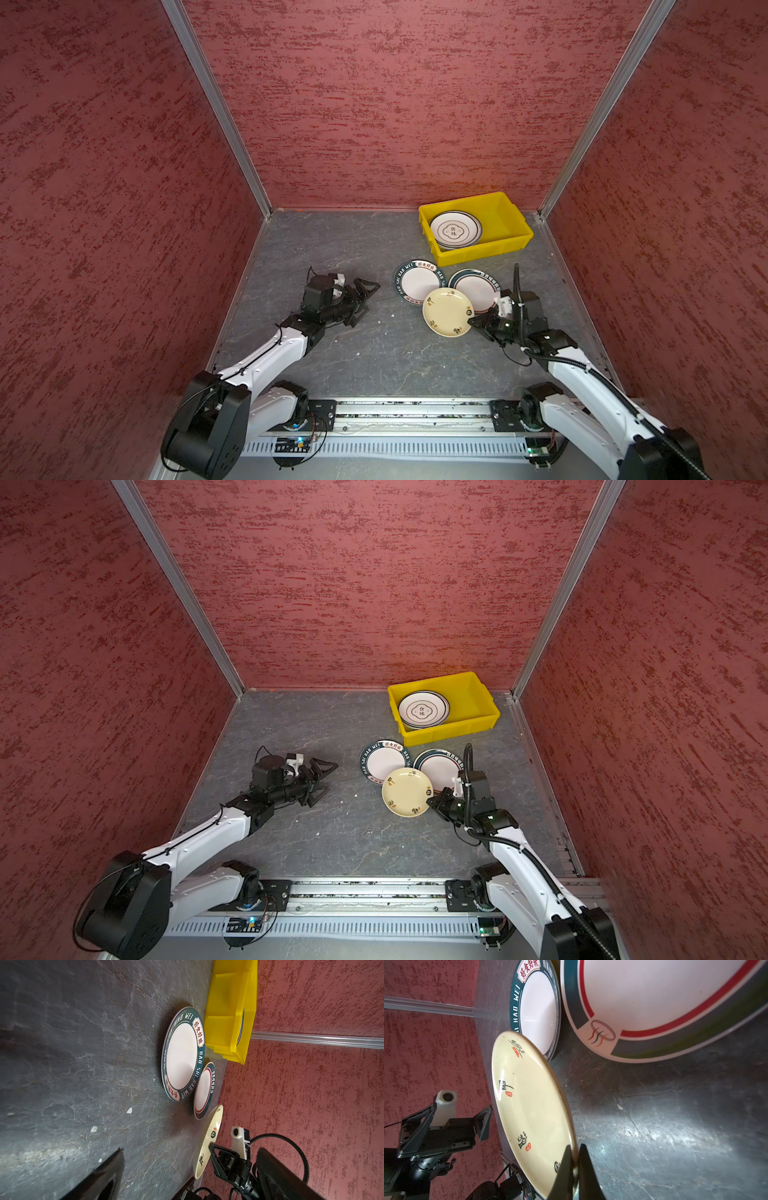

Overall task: Place the plates into the plastic bin on the countertop
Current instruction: 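Lift the cream plate upright with the right gripper, then carry the cream plate into the yellow bin with the right gripper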

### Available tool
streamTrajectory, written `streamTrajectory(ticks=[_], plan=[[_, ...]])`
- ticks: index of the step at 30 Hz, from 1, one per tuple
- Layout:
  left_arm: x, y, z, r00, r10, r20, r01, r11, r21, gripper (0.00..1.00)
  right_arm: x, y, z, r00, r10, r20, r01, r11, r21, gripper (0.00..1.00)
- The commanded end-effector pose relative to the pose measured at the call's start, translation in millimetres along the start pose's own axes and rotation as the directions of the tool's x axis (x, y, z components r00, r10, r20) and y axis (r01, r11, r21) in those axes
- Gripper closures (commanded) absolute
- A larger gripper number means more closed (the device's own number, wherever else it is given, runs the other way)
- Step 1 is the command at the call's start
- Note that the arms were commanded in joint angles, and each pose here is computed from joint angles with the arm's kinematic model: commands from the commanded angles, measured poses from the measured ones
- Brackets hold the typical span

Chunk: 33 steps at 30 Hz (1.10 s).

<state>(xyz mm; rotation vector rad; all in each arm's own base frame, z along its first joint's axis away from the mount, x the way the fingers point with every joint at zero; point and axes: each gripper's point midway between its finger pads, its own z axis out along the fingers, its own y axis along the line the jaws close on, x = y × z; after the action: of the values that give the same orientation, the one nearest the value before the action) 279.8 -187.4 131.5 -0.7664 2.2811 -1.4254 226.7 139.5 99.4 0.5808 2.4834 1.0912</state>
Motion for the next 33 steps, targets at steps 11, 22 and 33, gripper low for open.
streamTrajectory(ticks=[11,22,33], plan=[[-6.3,-9.2,-1.8,1.000,0.014,0.026,-0.015,0.999,0.035,0.01,-58.7,94.1,-32.7,0.979,-0.054,0.197,0.091,0.978,-0.186,1.00],[-5.9,-24.1,-3.4,1.000,0.030,0.008,-0.031,0.997,0.071,0.01,-112.2,157.3,-43.0,0.943,-0.097,0.318,0.178,0.955,-0.236,1.00],[-9.4,-46.0,-18.5,0.994,0.104,0.038,-0.109,0.982,0.157,0.01,-188.8,178.4,-35.7,0.873,-0.159,0.462,0.216,0.974,-0.072,1.00]])
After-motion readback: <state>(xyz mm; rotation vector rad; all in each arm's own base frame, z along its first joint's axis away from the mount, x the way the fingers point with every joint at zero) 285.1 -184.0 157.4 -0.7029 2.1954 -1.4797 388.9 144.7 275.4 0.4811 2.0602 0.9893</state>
